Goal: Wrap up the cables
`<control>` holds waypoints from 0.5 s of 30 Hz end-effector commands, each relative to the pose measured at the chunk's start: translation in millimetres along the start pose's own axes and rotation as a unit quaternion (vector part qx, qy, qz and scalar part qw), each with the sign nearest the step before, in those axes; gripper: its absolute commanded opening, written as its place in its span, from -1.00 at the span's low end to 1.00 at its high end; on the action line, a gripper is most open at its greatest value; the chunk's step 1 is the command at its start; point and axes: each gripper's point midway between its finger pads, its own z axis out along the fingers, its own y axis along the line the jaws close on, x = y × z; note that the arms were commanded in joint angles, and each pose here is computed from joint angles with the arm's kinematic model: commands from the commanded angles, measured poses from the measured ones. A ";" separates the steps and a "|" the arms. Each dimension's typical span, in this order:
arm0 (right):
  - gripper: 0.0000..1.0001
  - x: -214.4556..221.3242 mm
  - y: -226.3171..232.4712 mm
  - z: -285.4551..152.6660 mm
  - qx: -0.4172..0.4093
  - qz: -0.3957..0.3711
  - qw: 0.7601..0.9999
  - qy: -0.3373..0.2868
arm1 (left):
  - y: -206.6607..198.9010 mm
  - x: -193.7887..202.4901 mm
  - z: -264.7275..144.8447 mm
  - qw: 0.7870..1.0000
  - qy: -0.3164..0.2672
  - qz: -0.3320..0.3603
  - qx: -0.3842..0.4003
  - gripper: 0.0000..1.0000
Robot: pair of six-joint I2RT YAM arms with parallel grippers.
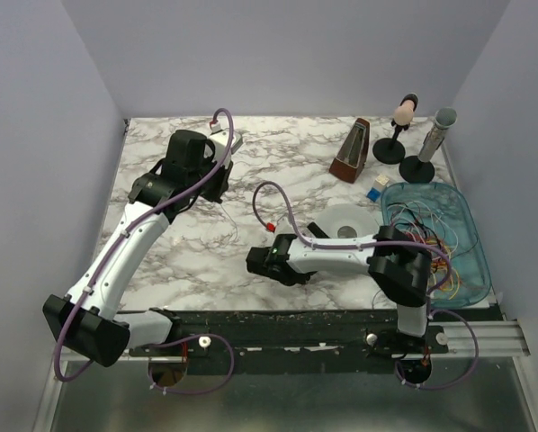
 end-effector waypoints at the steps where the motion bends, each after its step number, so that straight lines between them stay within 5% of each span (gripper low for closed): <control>1: 1.00 2.6 -50.0 4.8 0.153 -0.056 0.986 -0.030 | 1.2 -10.8 -6.0 1.000 -0.016 -0.006 0.001 -1.00; 5: 0.90 1.5 -33.7 16.9 0.149 -0.077 0.985 -0.034 | -1.2 -13.6 -6.2 1.000 -0.021 -0.008 0.007 -1.00; 9: 0.27 4.4 -33.4 27.5 0.166 -0.092 0.982 -0.024 | -1.3 -17.2 -8.3 1.000 -0.028 -0.005 0.008 -1.00; 12: 0.20 8.1 -28.4 33.7 0.165 -0.111 0.980 -0.018 | -0.7 -20.1 -9.0 0.999 -0.032 -0.003 0.006 -1.00; 15: -0.12 7.7 -34.0 33.4 0.166 -0.103 0.981 -0.019 | 2.9 -25.6 -12.2 0.999 -0.040 0.002 -0.003 -1.00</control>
